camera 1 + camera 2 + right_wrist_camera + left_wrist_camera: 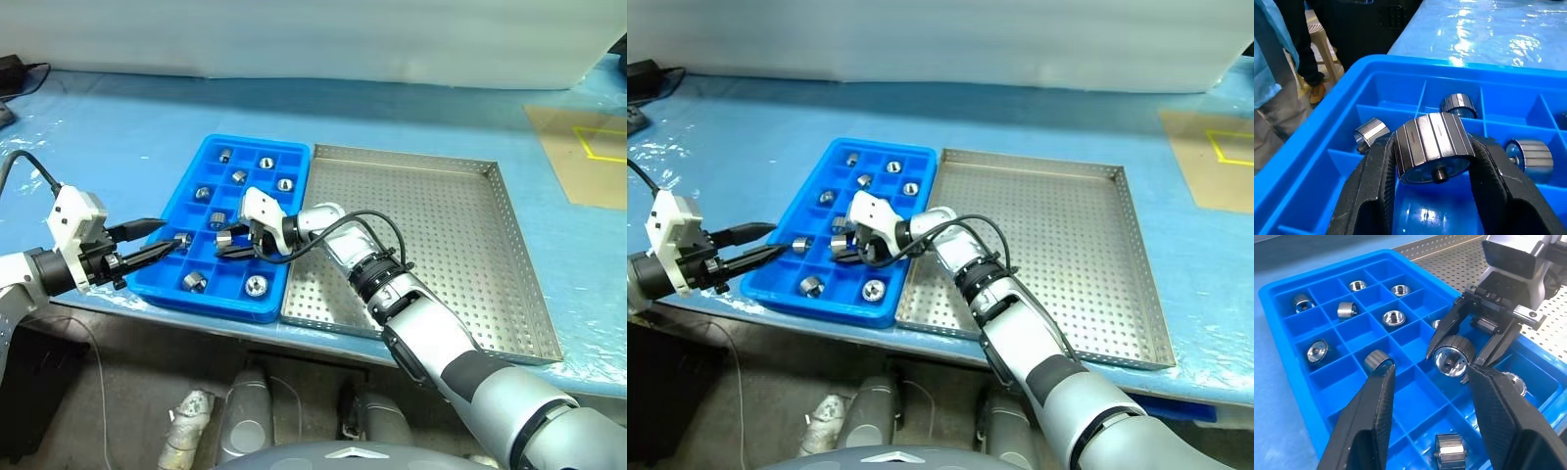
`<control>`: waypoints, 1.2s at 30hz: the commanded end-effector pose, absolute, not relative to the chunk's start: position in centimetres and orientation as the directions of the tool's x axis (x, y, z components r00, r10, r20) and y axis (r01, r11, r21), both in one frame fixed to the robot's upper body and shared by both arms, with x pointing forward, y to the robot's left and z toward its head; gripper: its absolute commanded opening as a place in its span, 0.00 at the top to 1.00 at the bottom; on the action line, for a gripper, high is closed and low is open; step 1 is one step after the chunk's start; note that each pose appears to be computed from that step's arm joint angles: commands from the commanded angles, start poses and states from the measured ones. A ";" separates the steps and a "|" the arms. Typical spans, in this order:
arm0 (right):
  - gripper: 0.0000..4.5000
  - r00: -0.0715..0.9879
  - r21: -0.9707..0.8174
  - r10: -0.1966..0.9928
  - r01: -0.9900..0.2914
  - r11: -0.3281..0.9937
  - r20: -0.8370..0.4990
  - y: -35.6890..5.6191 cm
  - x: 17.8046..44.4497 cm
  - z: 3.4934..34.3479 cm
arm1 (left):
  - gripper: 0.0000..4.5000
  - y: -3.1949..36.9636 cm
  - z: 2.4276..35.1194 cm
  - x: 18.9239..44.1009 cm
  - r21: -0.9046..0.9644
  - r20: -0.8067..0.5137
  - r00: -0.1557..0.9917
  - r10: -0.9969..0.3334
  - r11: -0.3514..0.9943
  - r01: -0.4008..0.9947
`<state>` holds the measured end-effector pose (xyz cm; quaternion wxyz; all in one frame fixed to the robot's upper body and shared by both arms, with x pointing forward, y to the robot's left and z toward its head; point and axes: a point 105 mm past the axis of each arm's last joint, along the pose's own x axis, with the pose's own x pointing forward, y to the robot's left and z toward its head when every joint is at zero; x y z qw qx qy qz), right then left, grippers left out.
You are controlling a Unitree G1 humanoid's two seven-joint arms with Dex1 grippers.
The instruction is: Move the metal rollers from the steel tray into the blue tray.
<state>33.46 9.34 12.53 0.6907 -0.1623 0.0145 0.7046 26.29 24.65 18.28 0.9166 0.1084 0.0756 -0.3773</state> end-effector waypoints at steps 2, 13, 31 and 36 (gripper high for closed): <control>0.62 -0.011 -0.257 0.970 -0.963 -0.075 -0.241 9.6 32.7 12.3 | 0.45 24.5 19.0 26.3 0.168 -0.208 0.696 -0.687 0.676 0.717; 0.25 0.121 -0.276 0.973 -0.959 0.063 -0.198 8.9 34.8 13.1 | 0.45 23.3 18.9 26.7 0.152 -0.206 0.659 -0.724 0.641 0.752; 0.25 0.254 -0.287 0.951 -0.938 0.197 -0.178 -4.5 33.8 18.7 | 0.45 17.0 17.7 29.3 0.096 -0.117 0.520 -0.846 0.512 0.854; 0.25 0.492 -0.254 0.837 -0.864 0.436 -0.239 -10.6 35.0 16.0 | 0.45 15.3 16.0 30.7 0.062 -0.100 0.498 -0.861 0.494 0.867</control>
